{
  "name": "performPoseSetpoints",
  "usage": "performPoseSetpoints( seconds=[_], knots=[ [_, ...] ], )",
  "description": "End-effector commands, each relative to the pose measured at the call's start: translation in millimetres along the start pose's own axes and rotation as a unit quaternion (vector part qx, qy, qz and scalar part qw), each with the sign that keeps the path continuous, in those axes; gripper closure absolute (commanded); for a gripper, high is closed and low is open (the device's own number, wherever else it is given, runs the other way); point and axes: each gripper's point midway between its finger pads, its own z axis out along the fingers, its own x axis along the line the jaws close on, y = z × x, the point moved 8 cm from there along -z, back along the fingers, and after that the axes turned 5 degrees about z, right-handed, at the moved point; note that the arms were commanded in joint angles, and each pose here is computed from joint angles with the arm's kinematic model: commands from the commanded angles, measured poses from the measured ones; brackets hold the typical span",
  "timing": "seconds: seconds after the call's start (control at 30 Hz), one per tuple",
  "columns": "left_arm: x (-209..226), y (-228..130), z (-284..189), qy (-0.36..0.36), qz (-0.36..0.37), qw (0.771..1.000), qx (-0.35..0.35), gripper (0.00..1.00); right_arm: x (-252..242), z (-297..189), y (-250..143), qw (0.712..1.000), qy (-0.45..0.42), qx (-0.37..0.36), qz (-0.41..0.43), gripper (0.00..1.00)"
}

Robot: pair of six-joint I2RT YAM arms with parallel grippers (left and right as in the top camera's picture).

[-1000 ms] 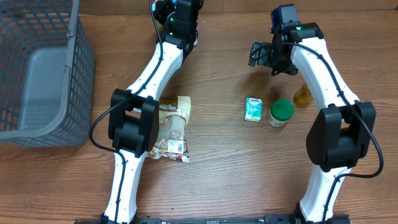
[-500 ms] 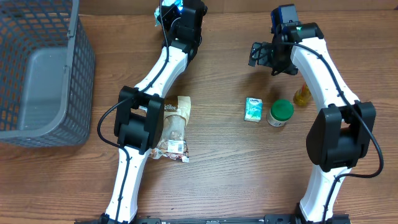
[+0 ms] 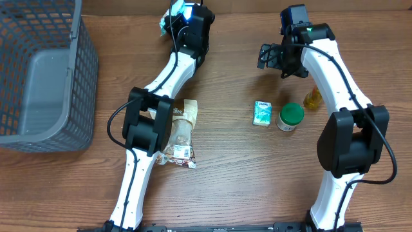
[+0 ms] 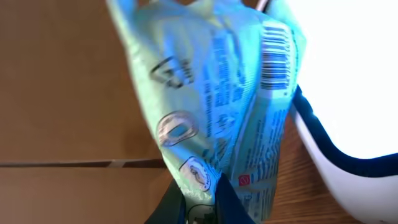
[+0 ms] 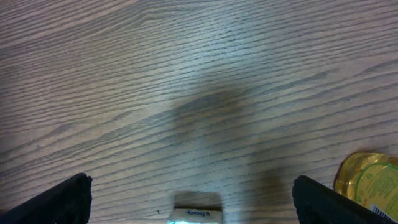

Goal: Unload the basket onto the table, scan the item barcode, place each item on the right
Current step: 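Hold the wipe packet barcode in front of the scanner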

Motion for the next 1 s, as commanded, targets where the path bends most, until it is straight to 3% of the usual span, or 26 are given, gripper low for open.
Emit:
performPoseSetpoints(
  seconds=[0.0,0.37,0.67,0.83,0.97],
  knots=[
    [-9.1,6.1,-4.8,0.002,0.010,1.000,0.000,0.93,2.4,-15.7,5.2,1.000,0.004,-0.024,-0.005,0.00],
    [6.4,16.8,-25.0,0.000,-0.034,0.999,-0.015,0.96,2.4,-15.7,5.2,1.000,0.004,-0.024,-0.005,0.00],
    [76.9,14.7,-68.0,-0.024,-0.127,0.991,-0.028,0.96,2.4,-15.7,5.2,1.000,0.004,-0.024,-0.005,0.00],
    [96.3,-6.8,-104.0,-0.095,-0.230,0.968,0.010,0.96,2.4,-15.7,5.2,1.000,0.004,-0.024,-0.005,0.00],
    [85.1,-26.1,-135.5,-0.257,-0.278,0.924,0.046,0.96,2.4,-15.7,5.2,1.000,0.004,-0.024,-0.005,0.00]
  ],
)
